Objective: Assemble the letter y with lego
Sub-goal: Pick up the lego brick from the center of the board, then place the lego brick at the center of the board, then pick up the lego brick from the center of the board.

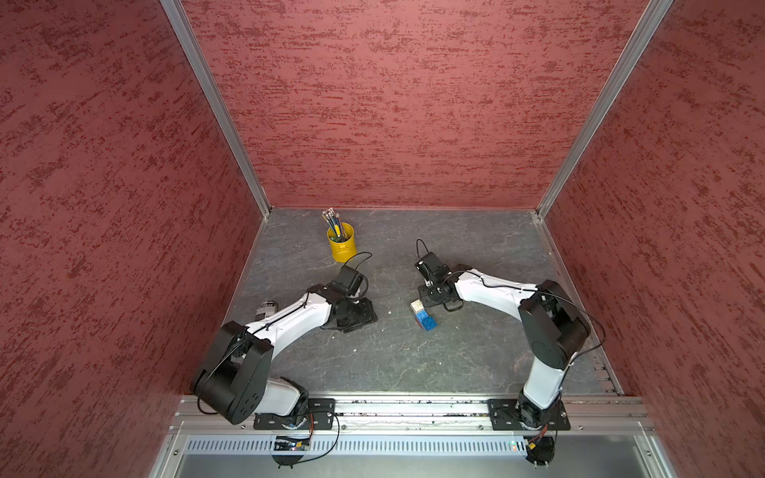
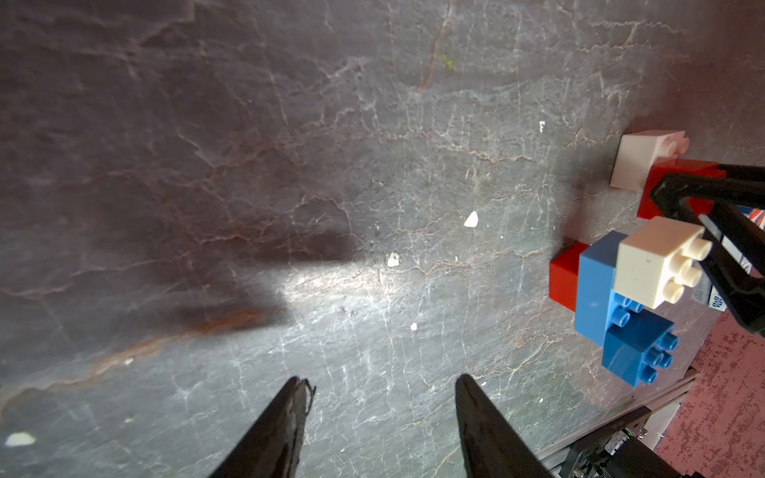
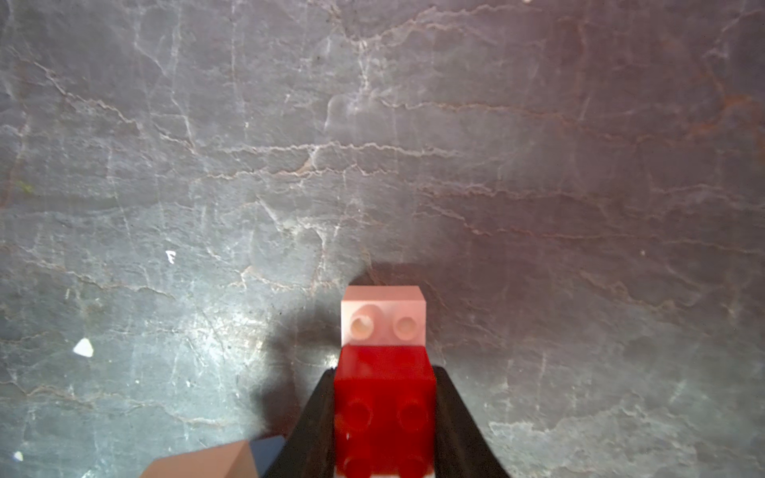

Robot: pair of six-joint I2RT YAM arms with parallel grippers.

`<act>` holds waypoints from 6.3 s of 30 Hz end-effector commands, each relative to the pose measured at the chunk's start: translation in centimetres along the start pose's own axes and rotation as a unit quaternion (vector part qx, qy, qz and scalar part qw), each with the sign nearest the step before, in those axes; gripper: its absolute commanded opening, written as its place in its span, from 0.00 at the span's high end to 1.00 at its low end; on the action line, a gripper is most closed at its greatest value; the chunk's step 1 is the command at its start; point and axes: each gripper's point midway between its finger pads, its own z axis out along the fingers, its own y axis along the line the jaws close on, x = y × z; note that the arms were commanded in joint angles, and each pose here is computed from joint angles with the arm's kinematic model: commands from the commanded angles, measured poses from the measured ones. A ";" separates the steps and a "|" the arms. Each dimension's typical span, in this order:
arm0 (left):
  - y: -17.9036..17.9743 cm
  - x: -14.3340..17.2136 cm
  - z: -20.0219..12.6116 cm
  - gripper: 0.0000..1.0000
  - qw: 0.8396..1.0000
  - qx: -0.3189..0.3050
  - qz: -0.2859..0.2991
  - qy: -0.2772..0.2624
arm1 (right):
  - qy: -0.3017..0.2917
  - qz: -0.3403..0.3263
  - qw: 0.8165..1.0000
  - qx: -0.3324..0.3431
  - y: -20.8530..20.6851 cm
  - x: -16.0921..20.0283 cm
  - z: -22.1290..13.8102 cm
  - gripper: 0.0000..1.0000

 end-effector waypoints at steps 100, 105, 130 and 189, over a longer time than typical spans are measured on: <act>-1.1 -2.4 -1.0 0.39 0.965 0.237 -0.090 -0.069 | -0.165 -0.049 0.976 -0.132 7.9 -2.2 -10.6 0.45; -0.7 -2.7 -0.6 0.41 0.954 0.268 -0.106 -0.080 | -0.163 -0.034 0.978 -0.126 6.8 -1.8 -10.1 0.46; 0.5 -1.2 2.5 0.36 0.960 0.261 -0.087 -0.042 | -0.148 -0.004 0.986 -0.081 4.1 -0.7 -8.0 0.51; 4.5 1.4 5.8 0.49 0.989 0.122 -0.088 0.003 | -0.040 -0.047 0.993 -0.099 4.2 4.2 -5.4 0.44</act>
